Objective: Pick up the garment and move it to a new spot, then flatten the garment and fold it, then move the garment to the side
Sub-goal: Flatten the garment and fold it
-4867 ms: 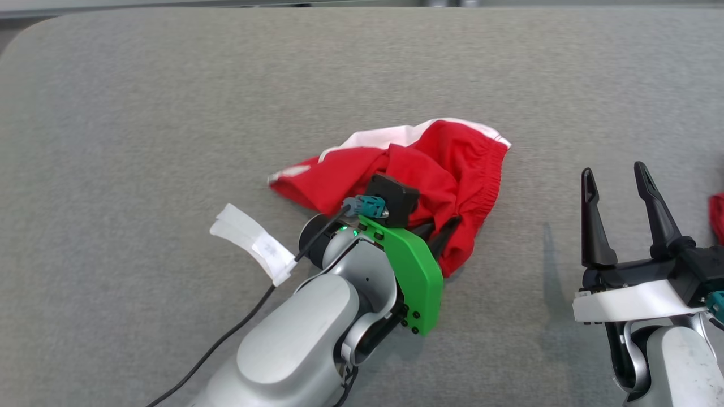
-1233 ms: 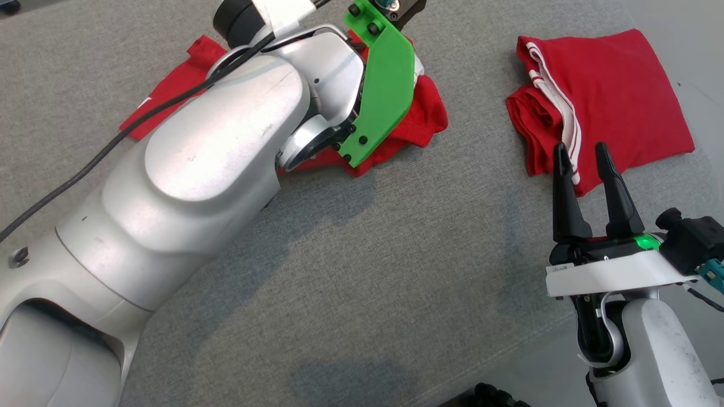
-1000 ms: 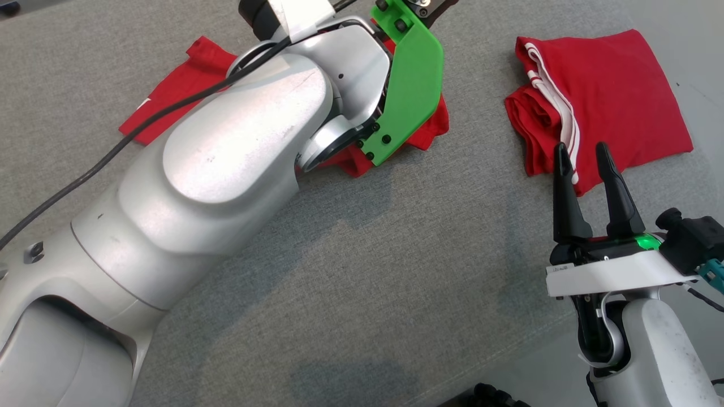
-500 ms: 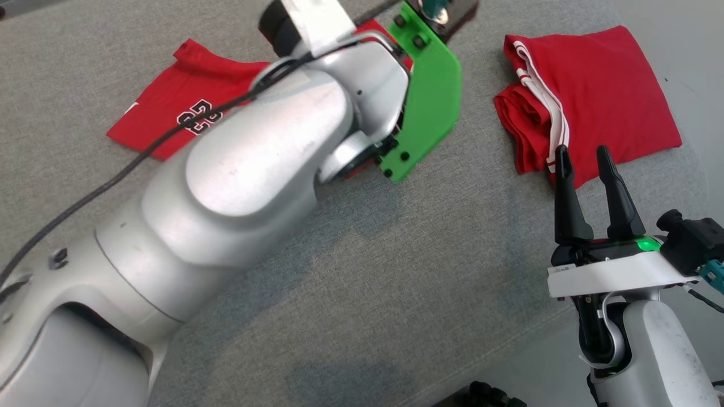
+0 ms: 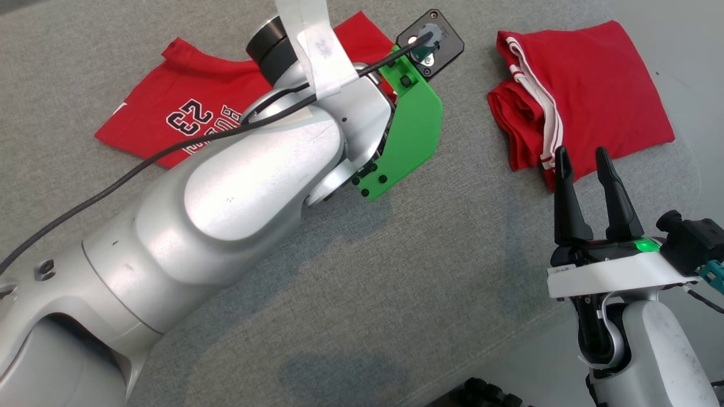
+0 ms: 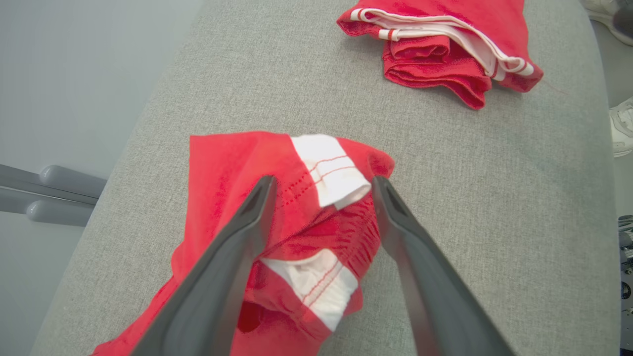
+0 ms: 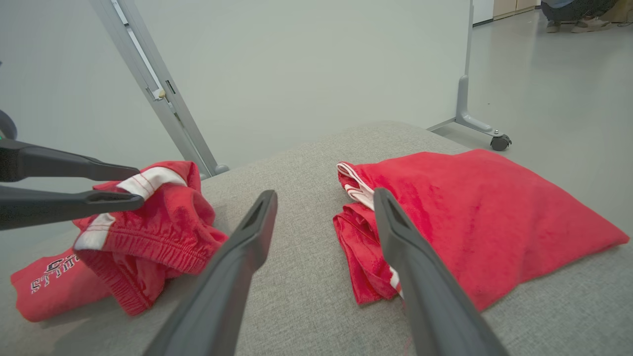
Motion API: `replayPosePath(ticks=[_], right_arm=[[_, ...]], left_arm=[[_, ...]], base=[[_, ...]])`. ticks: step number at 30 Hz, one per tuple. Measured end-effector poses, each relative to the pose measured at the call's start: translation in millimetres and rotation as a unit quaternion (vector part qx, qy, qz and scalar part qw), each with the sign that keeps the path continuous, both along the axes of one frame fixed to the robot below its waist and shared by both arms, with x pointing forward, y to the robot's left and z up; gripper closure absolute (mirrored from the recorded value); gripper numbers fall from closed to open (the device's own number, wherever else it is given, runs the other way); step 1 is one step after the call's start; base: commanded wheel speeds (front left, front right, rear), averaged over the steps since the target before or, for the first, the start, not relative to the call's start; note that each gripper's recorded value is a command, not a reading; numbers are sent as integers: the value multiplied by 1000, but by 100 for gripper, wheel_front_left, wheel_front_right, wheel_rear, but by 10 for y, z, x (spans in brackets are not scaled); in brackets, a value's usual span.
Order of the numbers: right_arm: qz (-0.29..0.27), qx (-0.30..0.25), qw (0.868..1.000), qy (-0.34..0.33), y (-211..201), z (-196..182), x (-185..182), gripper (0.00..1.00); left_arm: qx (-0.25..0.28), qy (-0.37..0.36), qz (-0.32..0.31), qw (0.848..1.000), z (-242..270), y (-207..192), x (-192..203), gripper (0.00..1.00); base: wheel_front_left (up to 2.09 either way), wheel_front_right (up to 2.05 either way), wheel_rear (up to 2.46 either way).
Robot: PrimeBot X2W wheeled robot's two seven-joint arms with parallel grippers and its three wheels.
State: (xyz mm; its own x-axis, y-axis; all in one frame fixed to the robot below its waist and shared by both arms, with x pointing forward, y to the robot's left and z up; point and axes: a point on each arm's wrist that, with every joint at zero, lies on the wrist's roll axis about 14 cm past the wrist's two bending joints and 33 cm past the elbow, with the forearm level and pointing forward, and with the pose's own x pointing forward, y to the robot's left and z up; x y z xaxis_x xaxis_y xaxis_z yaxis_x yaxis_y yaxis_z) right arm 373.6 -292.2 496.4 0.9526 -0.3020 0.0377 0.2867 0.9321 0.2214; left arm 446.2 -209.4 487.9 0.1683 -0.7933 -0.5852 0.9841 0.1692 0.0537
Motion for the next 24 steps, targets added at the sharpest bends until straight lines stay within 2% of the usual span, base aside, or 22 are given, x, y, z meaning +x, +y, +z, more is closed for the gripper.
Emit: replayPosePath(ticks=[5, 6, 7, 8, 10, 11, 18, 24], right_arm=[[-1, 4, 1000, 1, -1, -17, -6, 0], [-1, 4, 1000, 1, -1, -15, -5, 0], [-1, 4, 1000, 0, -1, -13, -3, 0], [0, 4, 1000, 0, 1, -9, 0, 0], [0, 4, 1000, -2, 1, 3, 8, 0], [0, 4, 1000, -3, 1, 6, 8, 0], [0, 5, 1000, -5, 1, 22, -9, 0], [-3, 5, 1000, -5, -7, 21, -53, 0]], left_arm=[[7, -9, 7, 1000, -48, 49, 67, 0], [9, -12, 8, 1000, -57, 56, 76, 5], [12, -15, 8, 1000, -68, 66, 90, 21], [13, -16, 9, 1000, -75, 72, 103, 53], [15, -17, 13, 1000, -91, 85, 124, 75], [14, -18, 13, 1000, -90, 87, 131, 100], [10, -24, 18, 1000, -24, 105, 178, 100], [-9, -27, 27, 999, 316, 147, 268, 100]], base=[[0, 0, 0], [0, 0, 0], [0, 0, 0], [0, 0, 0], [0, 0, 0], [0, 0, 0], [0, 0, 0], [0, 0, 0]])
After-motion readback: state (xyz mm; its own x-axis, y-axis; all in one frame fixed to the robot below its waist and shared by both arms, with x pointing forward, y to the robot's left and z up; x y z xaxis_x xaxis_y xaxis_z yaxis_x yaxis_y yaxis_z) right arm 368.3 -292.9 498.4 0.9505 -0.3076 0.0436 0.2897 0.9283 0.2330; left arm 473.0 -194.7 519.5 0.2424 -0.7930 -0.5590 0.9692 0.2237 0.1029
